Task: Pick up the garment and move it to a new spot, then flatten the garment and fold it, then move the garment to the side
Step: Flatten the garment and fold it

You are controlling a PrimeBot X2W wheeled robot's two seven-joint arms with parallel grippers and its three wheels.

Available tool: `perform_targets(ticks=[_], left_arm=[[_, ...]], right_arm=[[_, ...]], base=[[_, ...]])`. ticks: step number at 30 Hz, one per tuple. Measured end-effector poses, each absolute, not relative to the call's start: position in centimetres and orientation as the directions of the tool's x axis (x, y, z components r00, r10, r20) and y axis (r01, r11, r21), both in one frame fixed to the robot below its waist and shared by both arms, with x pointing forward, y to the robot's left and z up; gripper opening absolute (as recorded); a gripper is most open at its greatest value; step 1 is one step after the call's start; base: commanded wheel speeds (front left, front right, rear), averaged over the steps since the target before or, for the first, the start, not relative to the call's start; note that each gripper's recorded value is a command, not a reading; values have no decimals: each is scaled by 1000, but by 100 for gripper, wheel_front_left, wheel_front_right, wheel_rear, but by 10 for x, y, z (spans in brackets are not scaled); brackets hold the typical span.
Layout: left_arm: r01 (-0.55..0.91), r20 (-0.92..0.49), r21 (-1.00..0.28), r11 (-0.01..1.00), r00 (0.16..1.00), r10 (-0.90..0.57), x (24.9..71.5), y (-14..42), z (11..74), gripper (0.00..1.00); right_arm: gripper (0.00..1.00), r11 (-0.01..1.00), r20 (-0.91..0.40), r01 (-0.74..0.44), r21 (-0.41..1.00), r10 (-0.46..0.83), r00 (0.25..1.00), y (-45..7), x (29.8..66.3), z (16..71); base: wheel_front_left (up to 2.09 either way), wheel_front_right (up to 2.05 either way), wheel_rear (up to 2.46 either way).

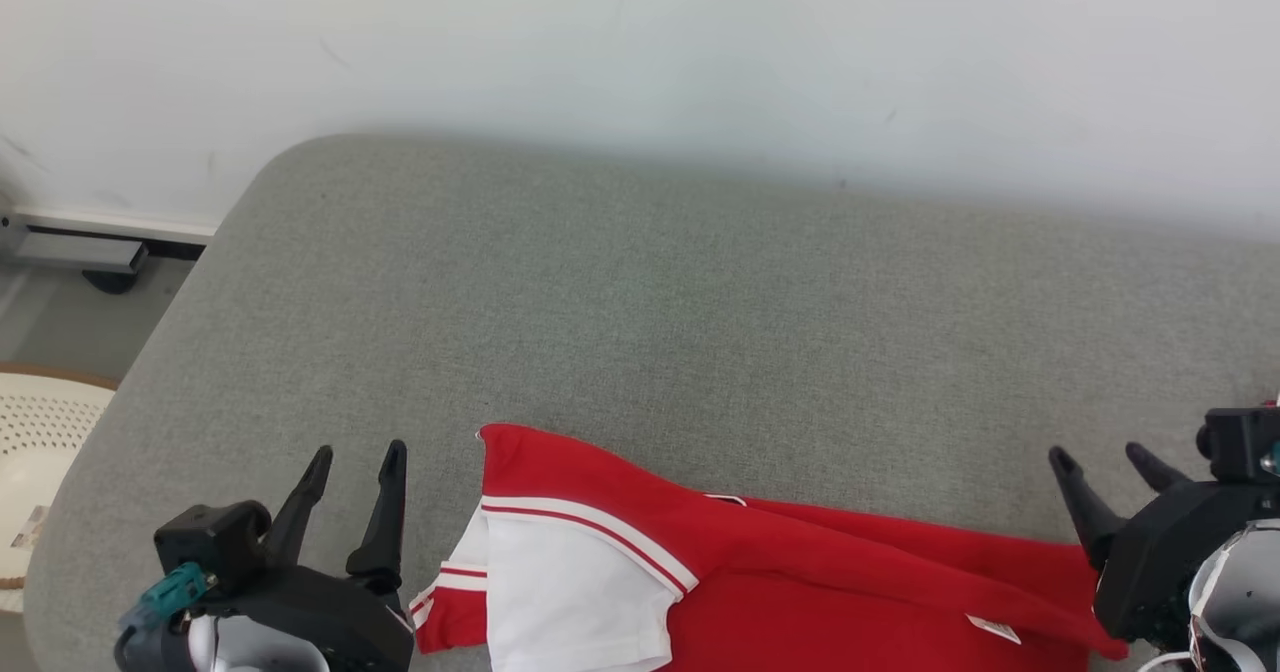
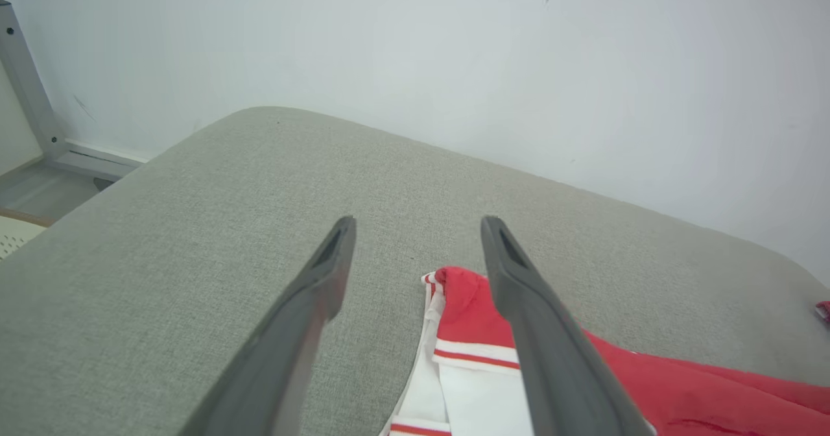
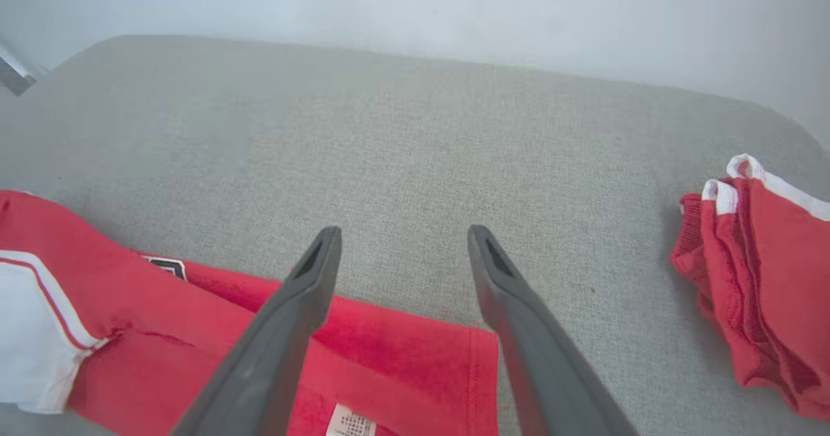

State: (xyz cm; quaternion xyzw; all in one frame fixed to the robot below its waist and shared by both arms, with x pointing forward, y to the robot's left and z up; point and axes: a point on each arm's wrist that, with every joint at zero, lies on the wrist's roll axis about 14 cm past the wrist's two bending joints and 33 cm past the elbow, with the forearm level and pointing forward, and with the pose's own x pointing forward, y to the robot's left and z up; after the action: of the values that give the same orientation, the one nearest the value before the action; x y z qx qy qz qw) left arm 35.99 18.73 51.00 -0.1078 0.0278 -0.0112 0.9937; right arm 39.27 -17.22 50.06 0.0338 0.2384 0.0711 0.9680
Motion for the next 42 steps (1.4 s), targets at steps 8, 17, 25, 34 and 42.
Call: perform_targets(ticks=[8,17,25,34,42], left_arm=[[84,68,-128,988,995,-76,361,177,535,100],[129,61,-89,988,990,-124,361,166,528,100],[87,4,-153,984,996,-88,356,172,509,100],[92,-40,-134,987,994,-99,356,167,492,100],[68,48,-133,989,997,-62,362,172,516,100]], right_arm=[[100,987,-204,-40,153,71,976,-191,397,525],[100,969,-44,8,247,3,999,-207,388,527],[100,961,19,15,276,-21,1000,-207,380,519],[100,954,-13,21,297,-18,1000,-200,373,494],[100,953,-23,44,300,-39,999,-205,372,487]], base=[[0,0,0],[0,0,0],[0,0,0],[0,0,0],[0,0,0]])
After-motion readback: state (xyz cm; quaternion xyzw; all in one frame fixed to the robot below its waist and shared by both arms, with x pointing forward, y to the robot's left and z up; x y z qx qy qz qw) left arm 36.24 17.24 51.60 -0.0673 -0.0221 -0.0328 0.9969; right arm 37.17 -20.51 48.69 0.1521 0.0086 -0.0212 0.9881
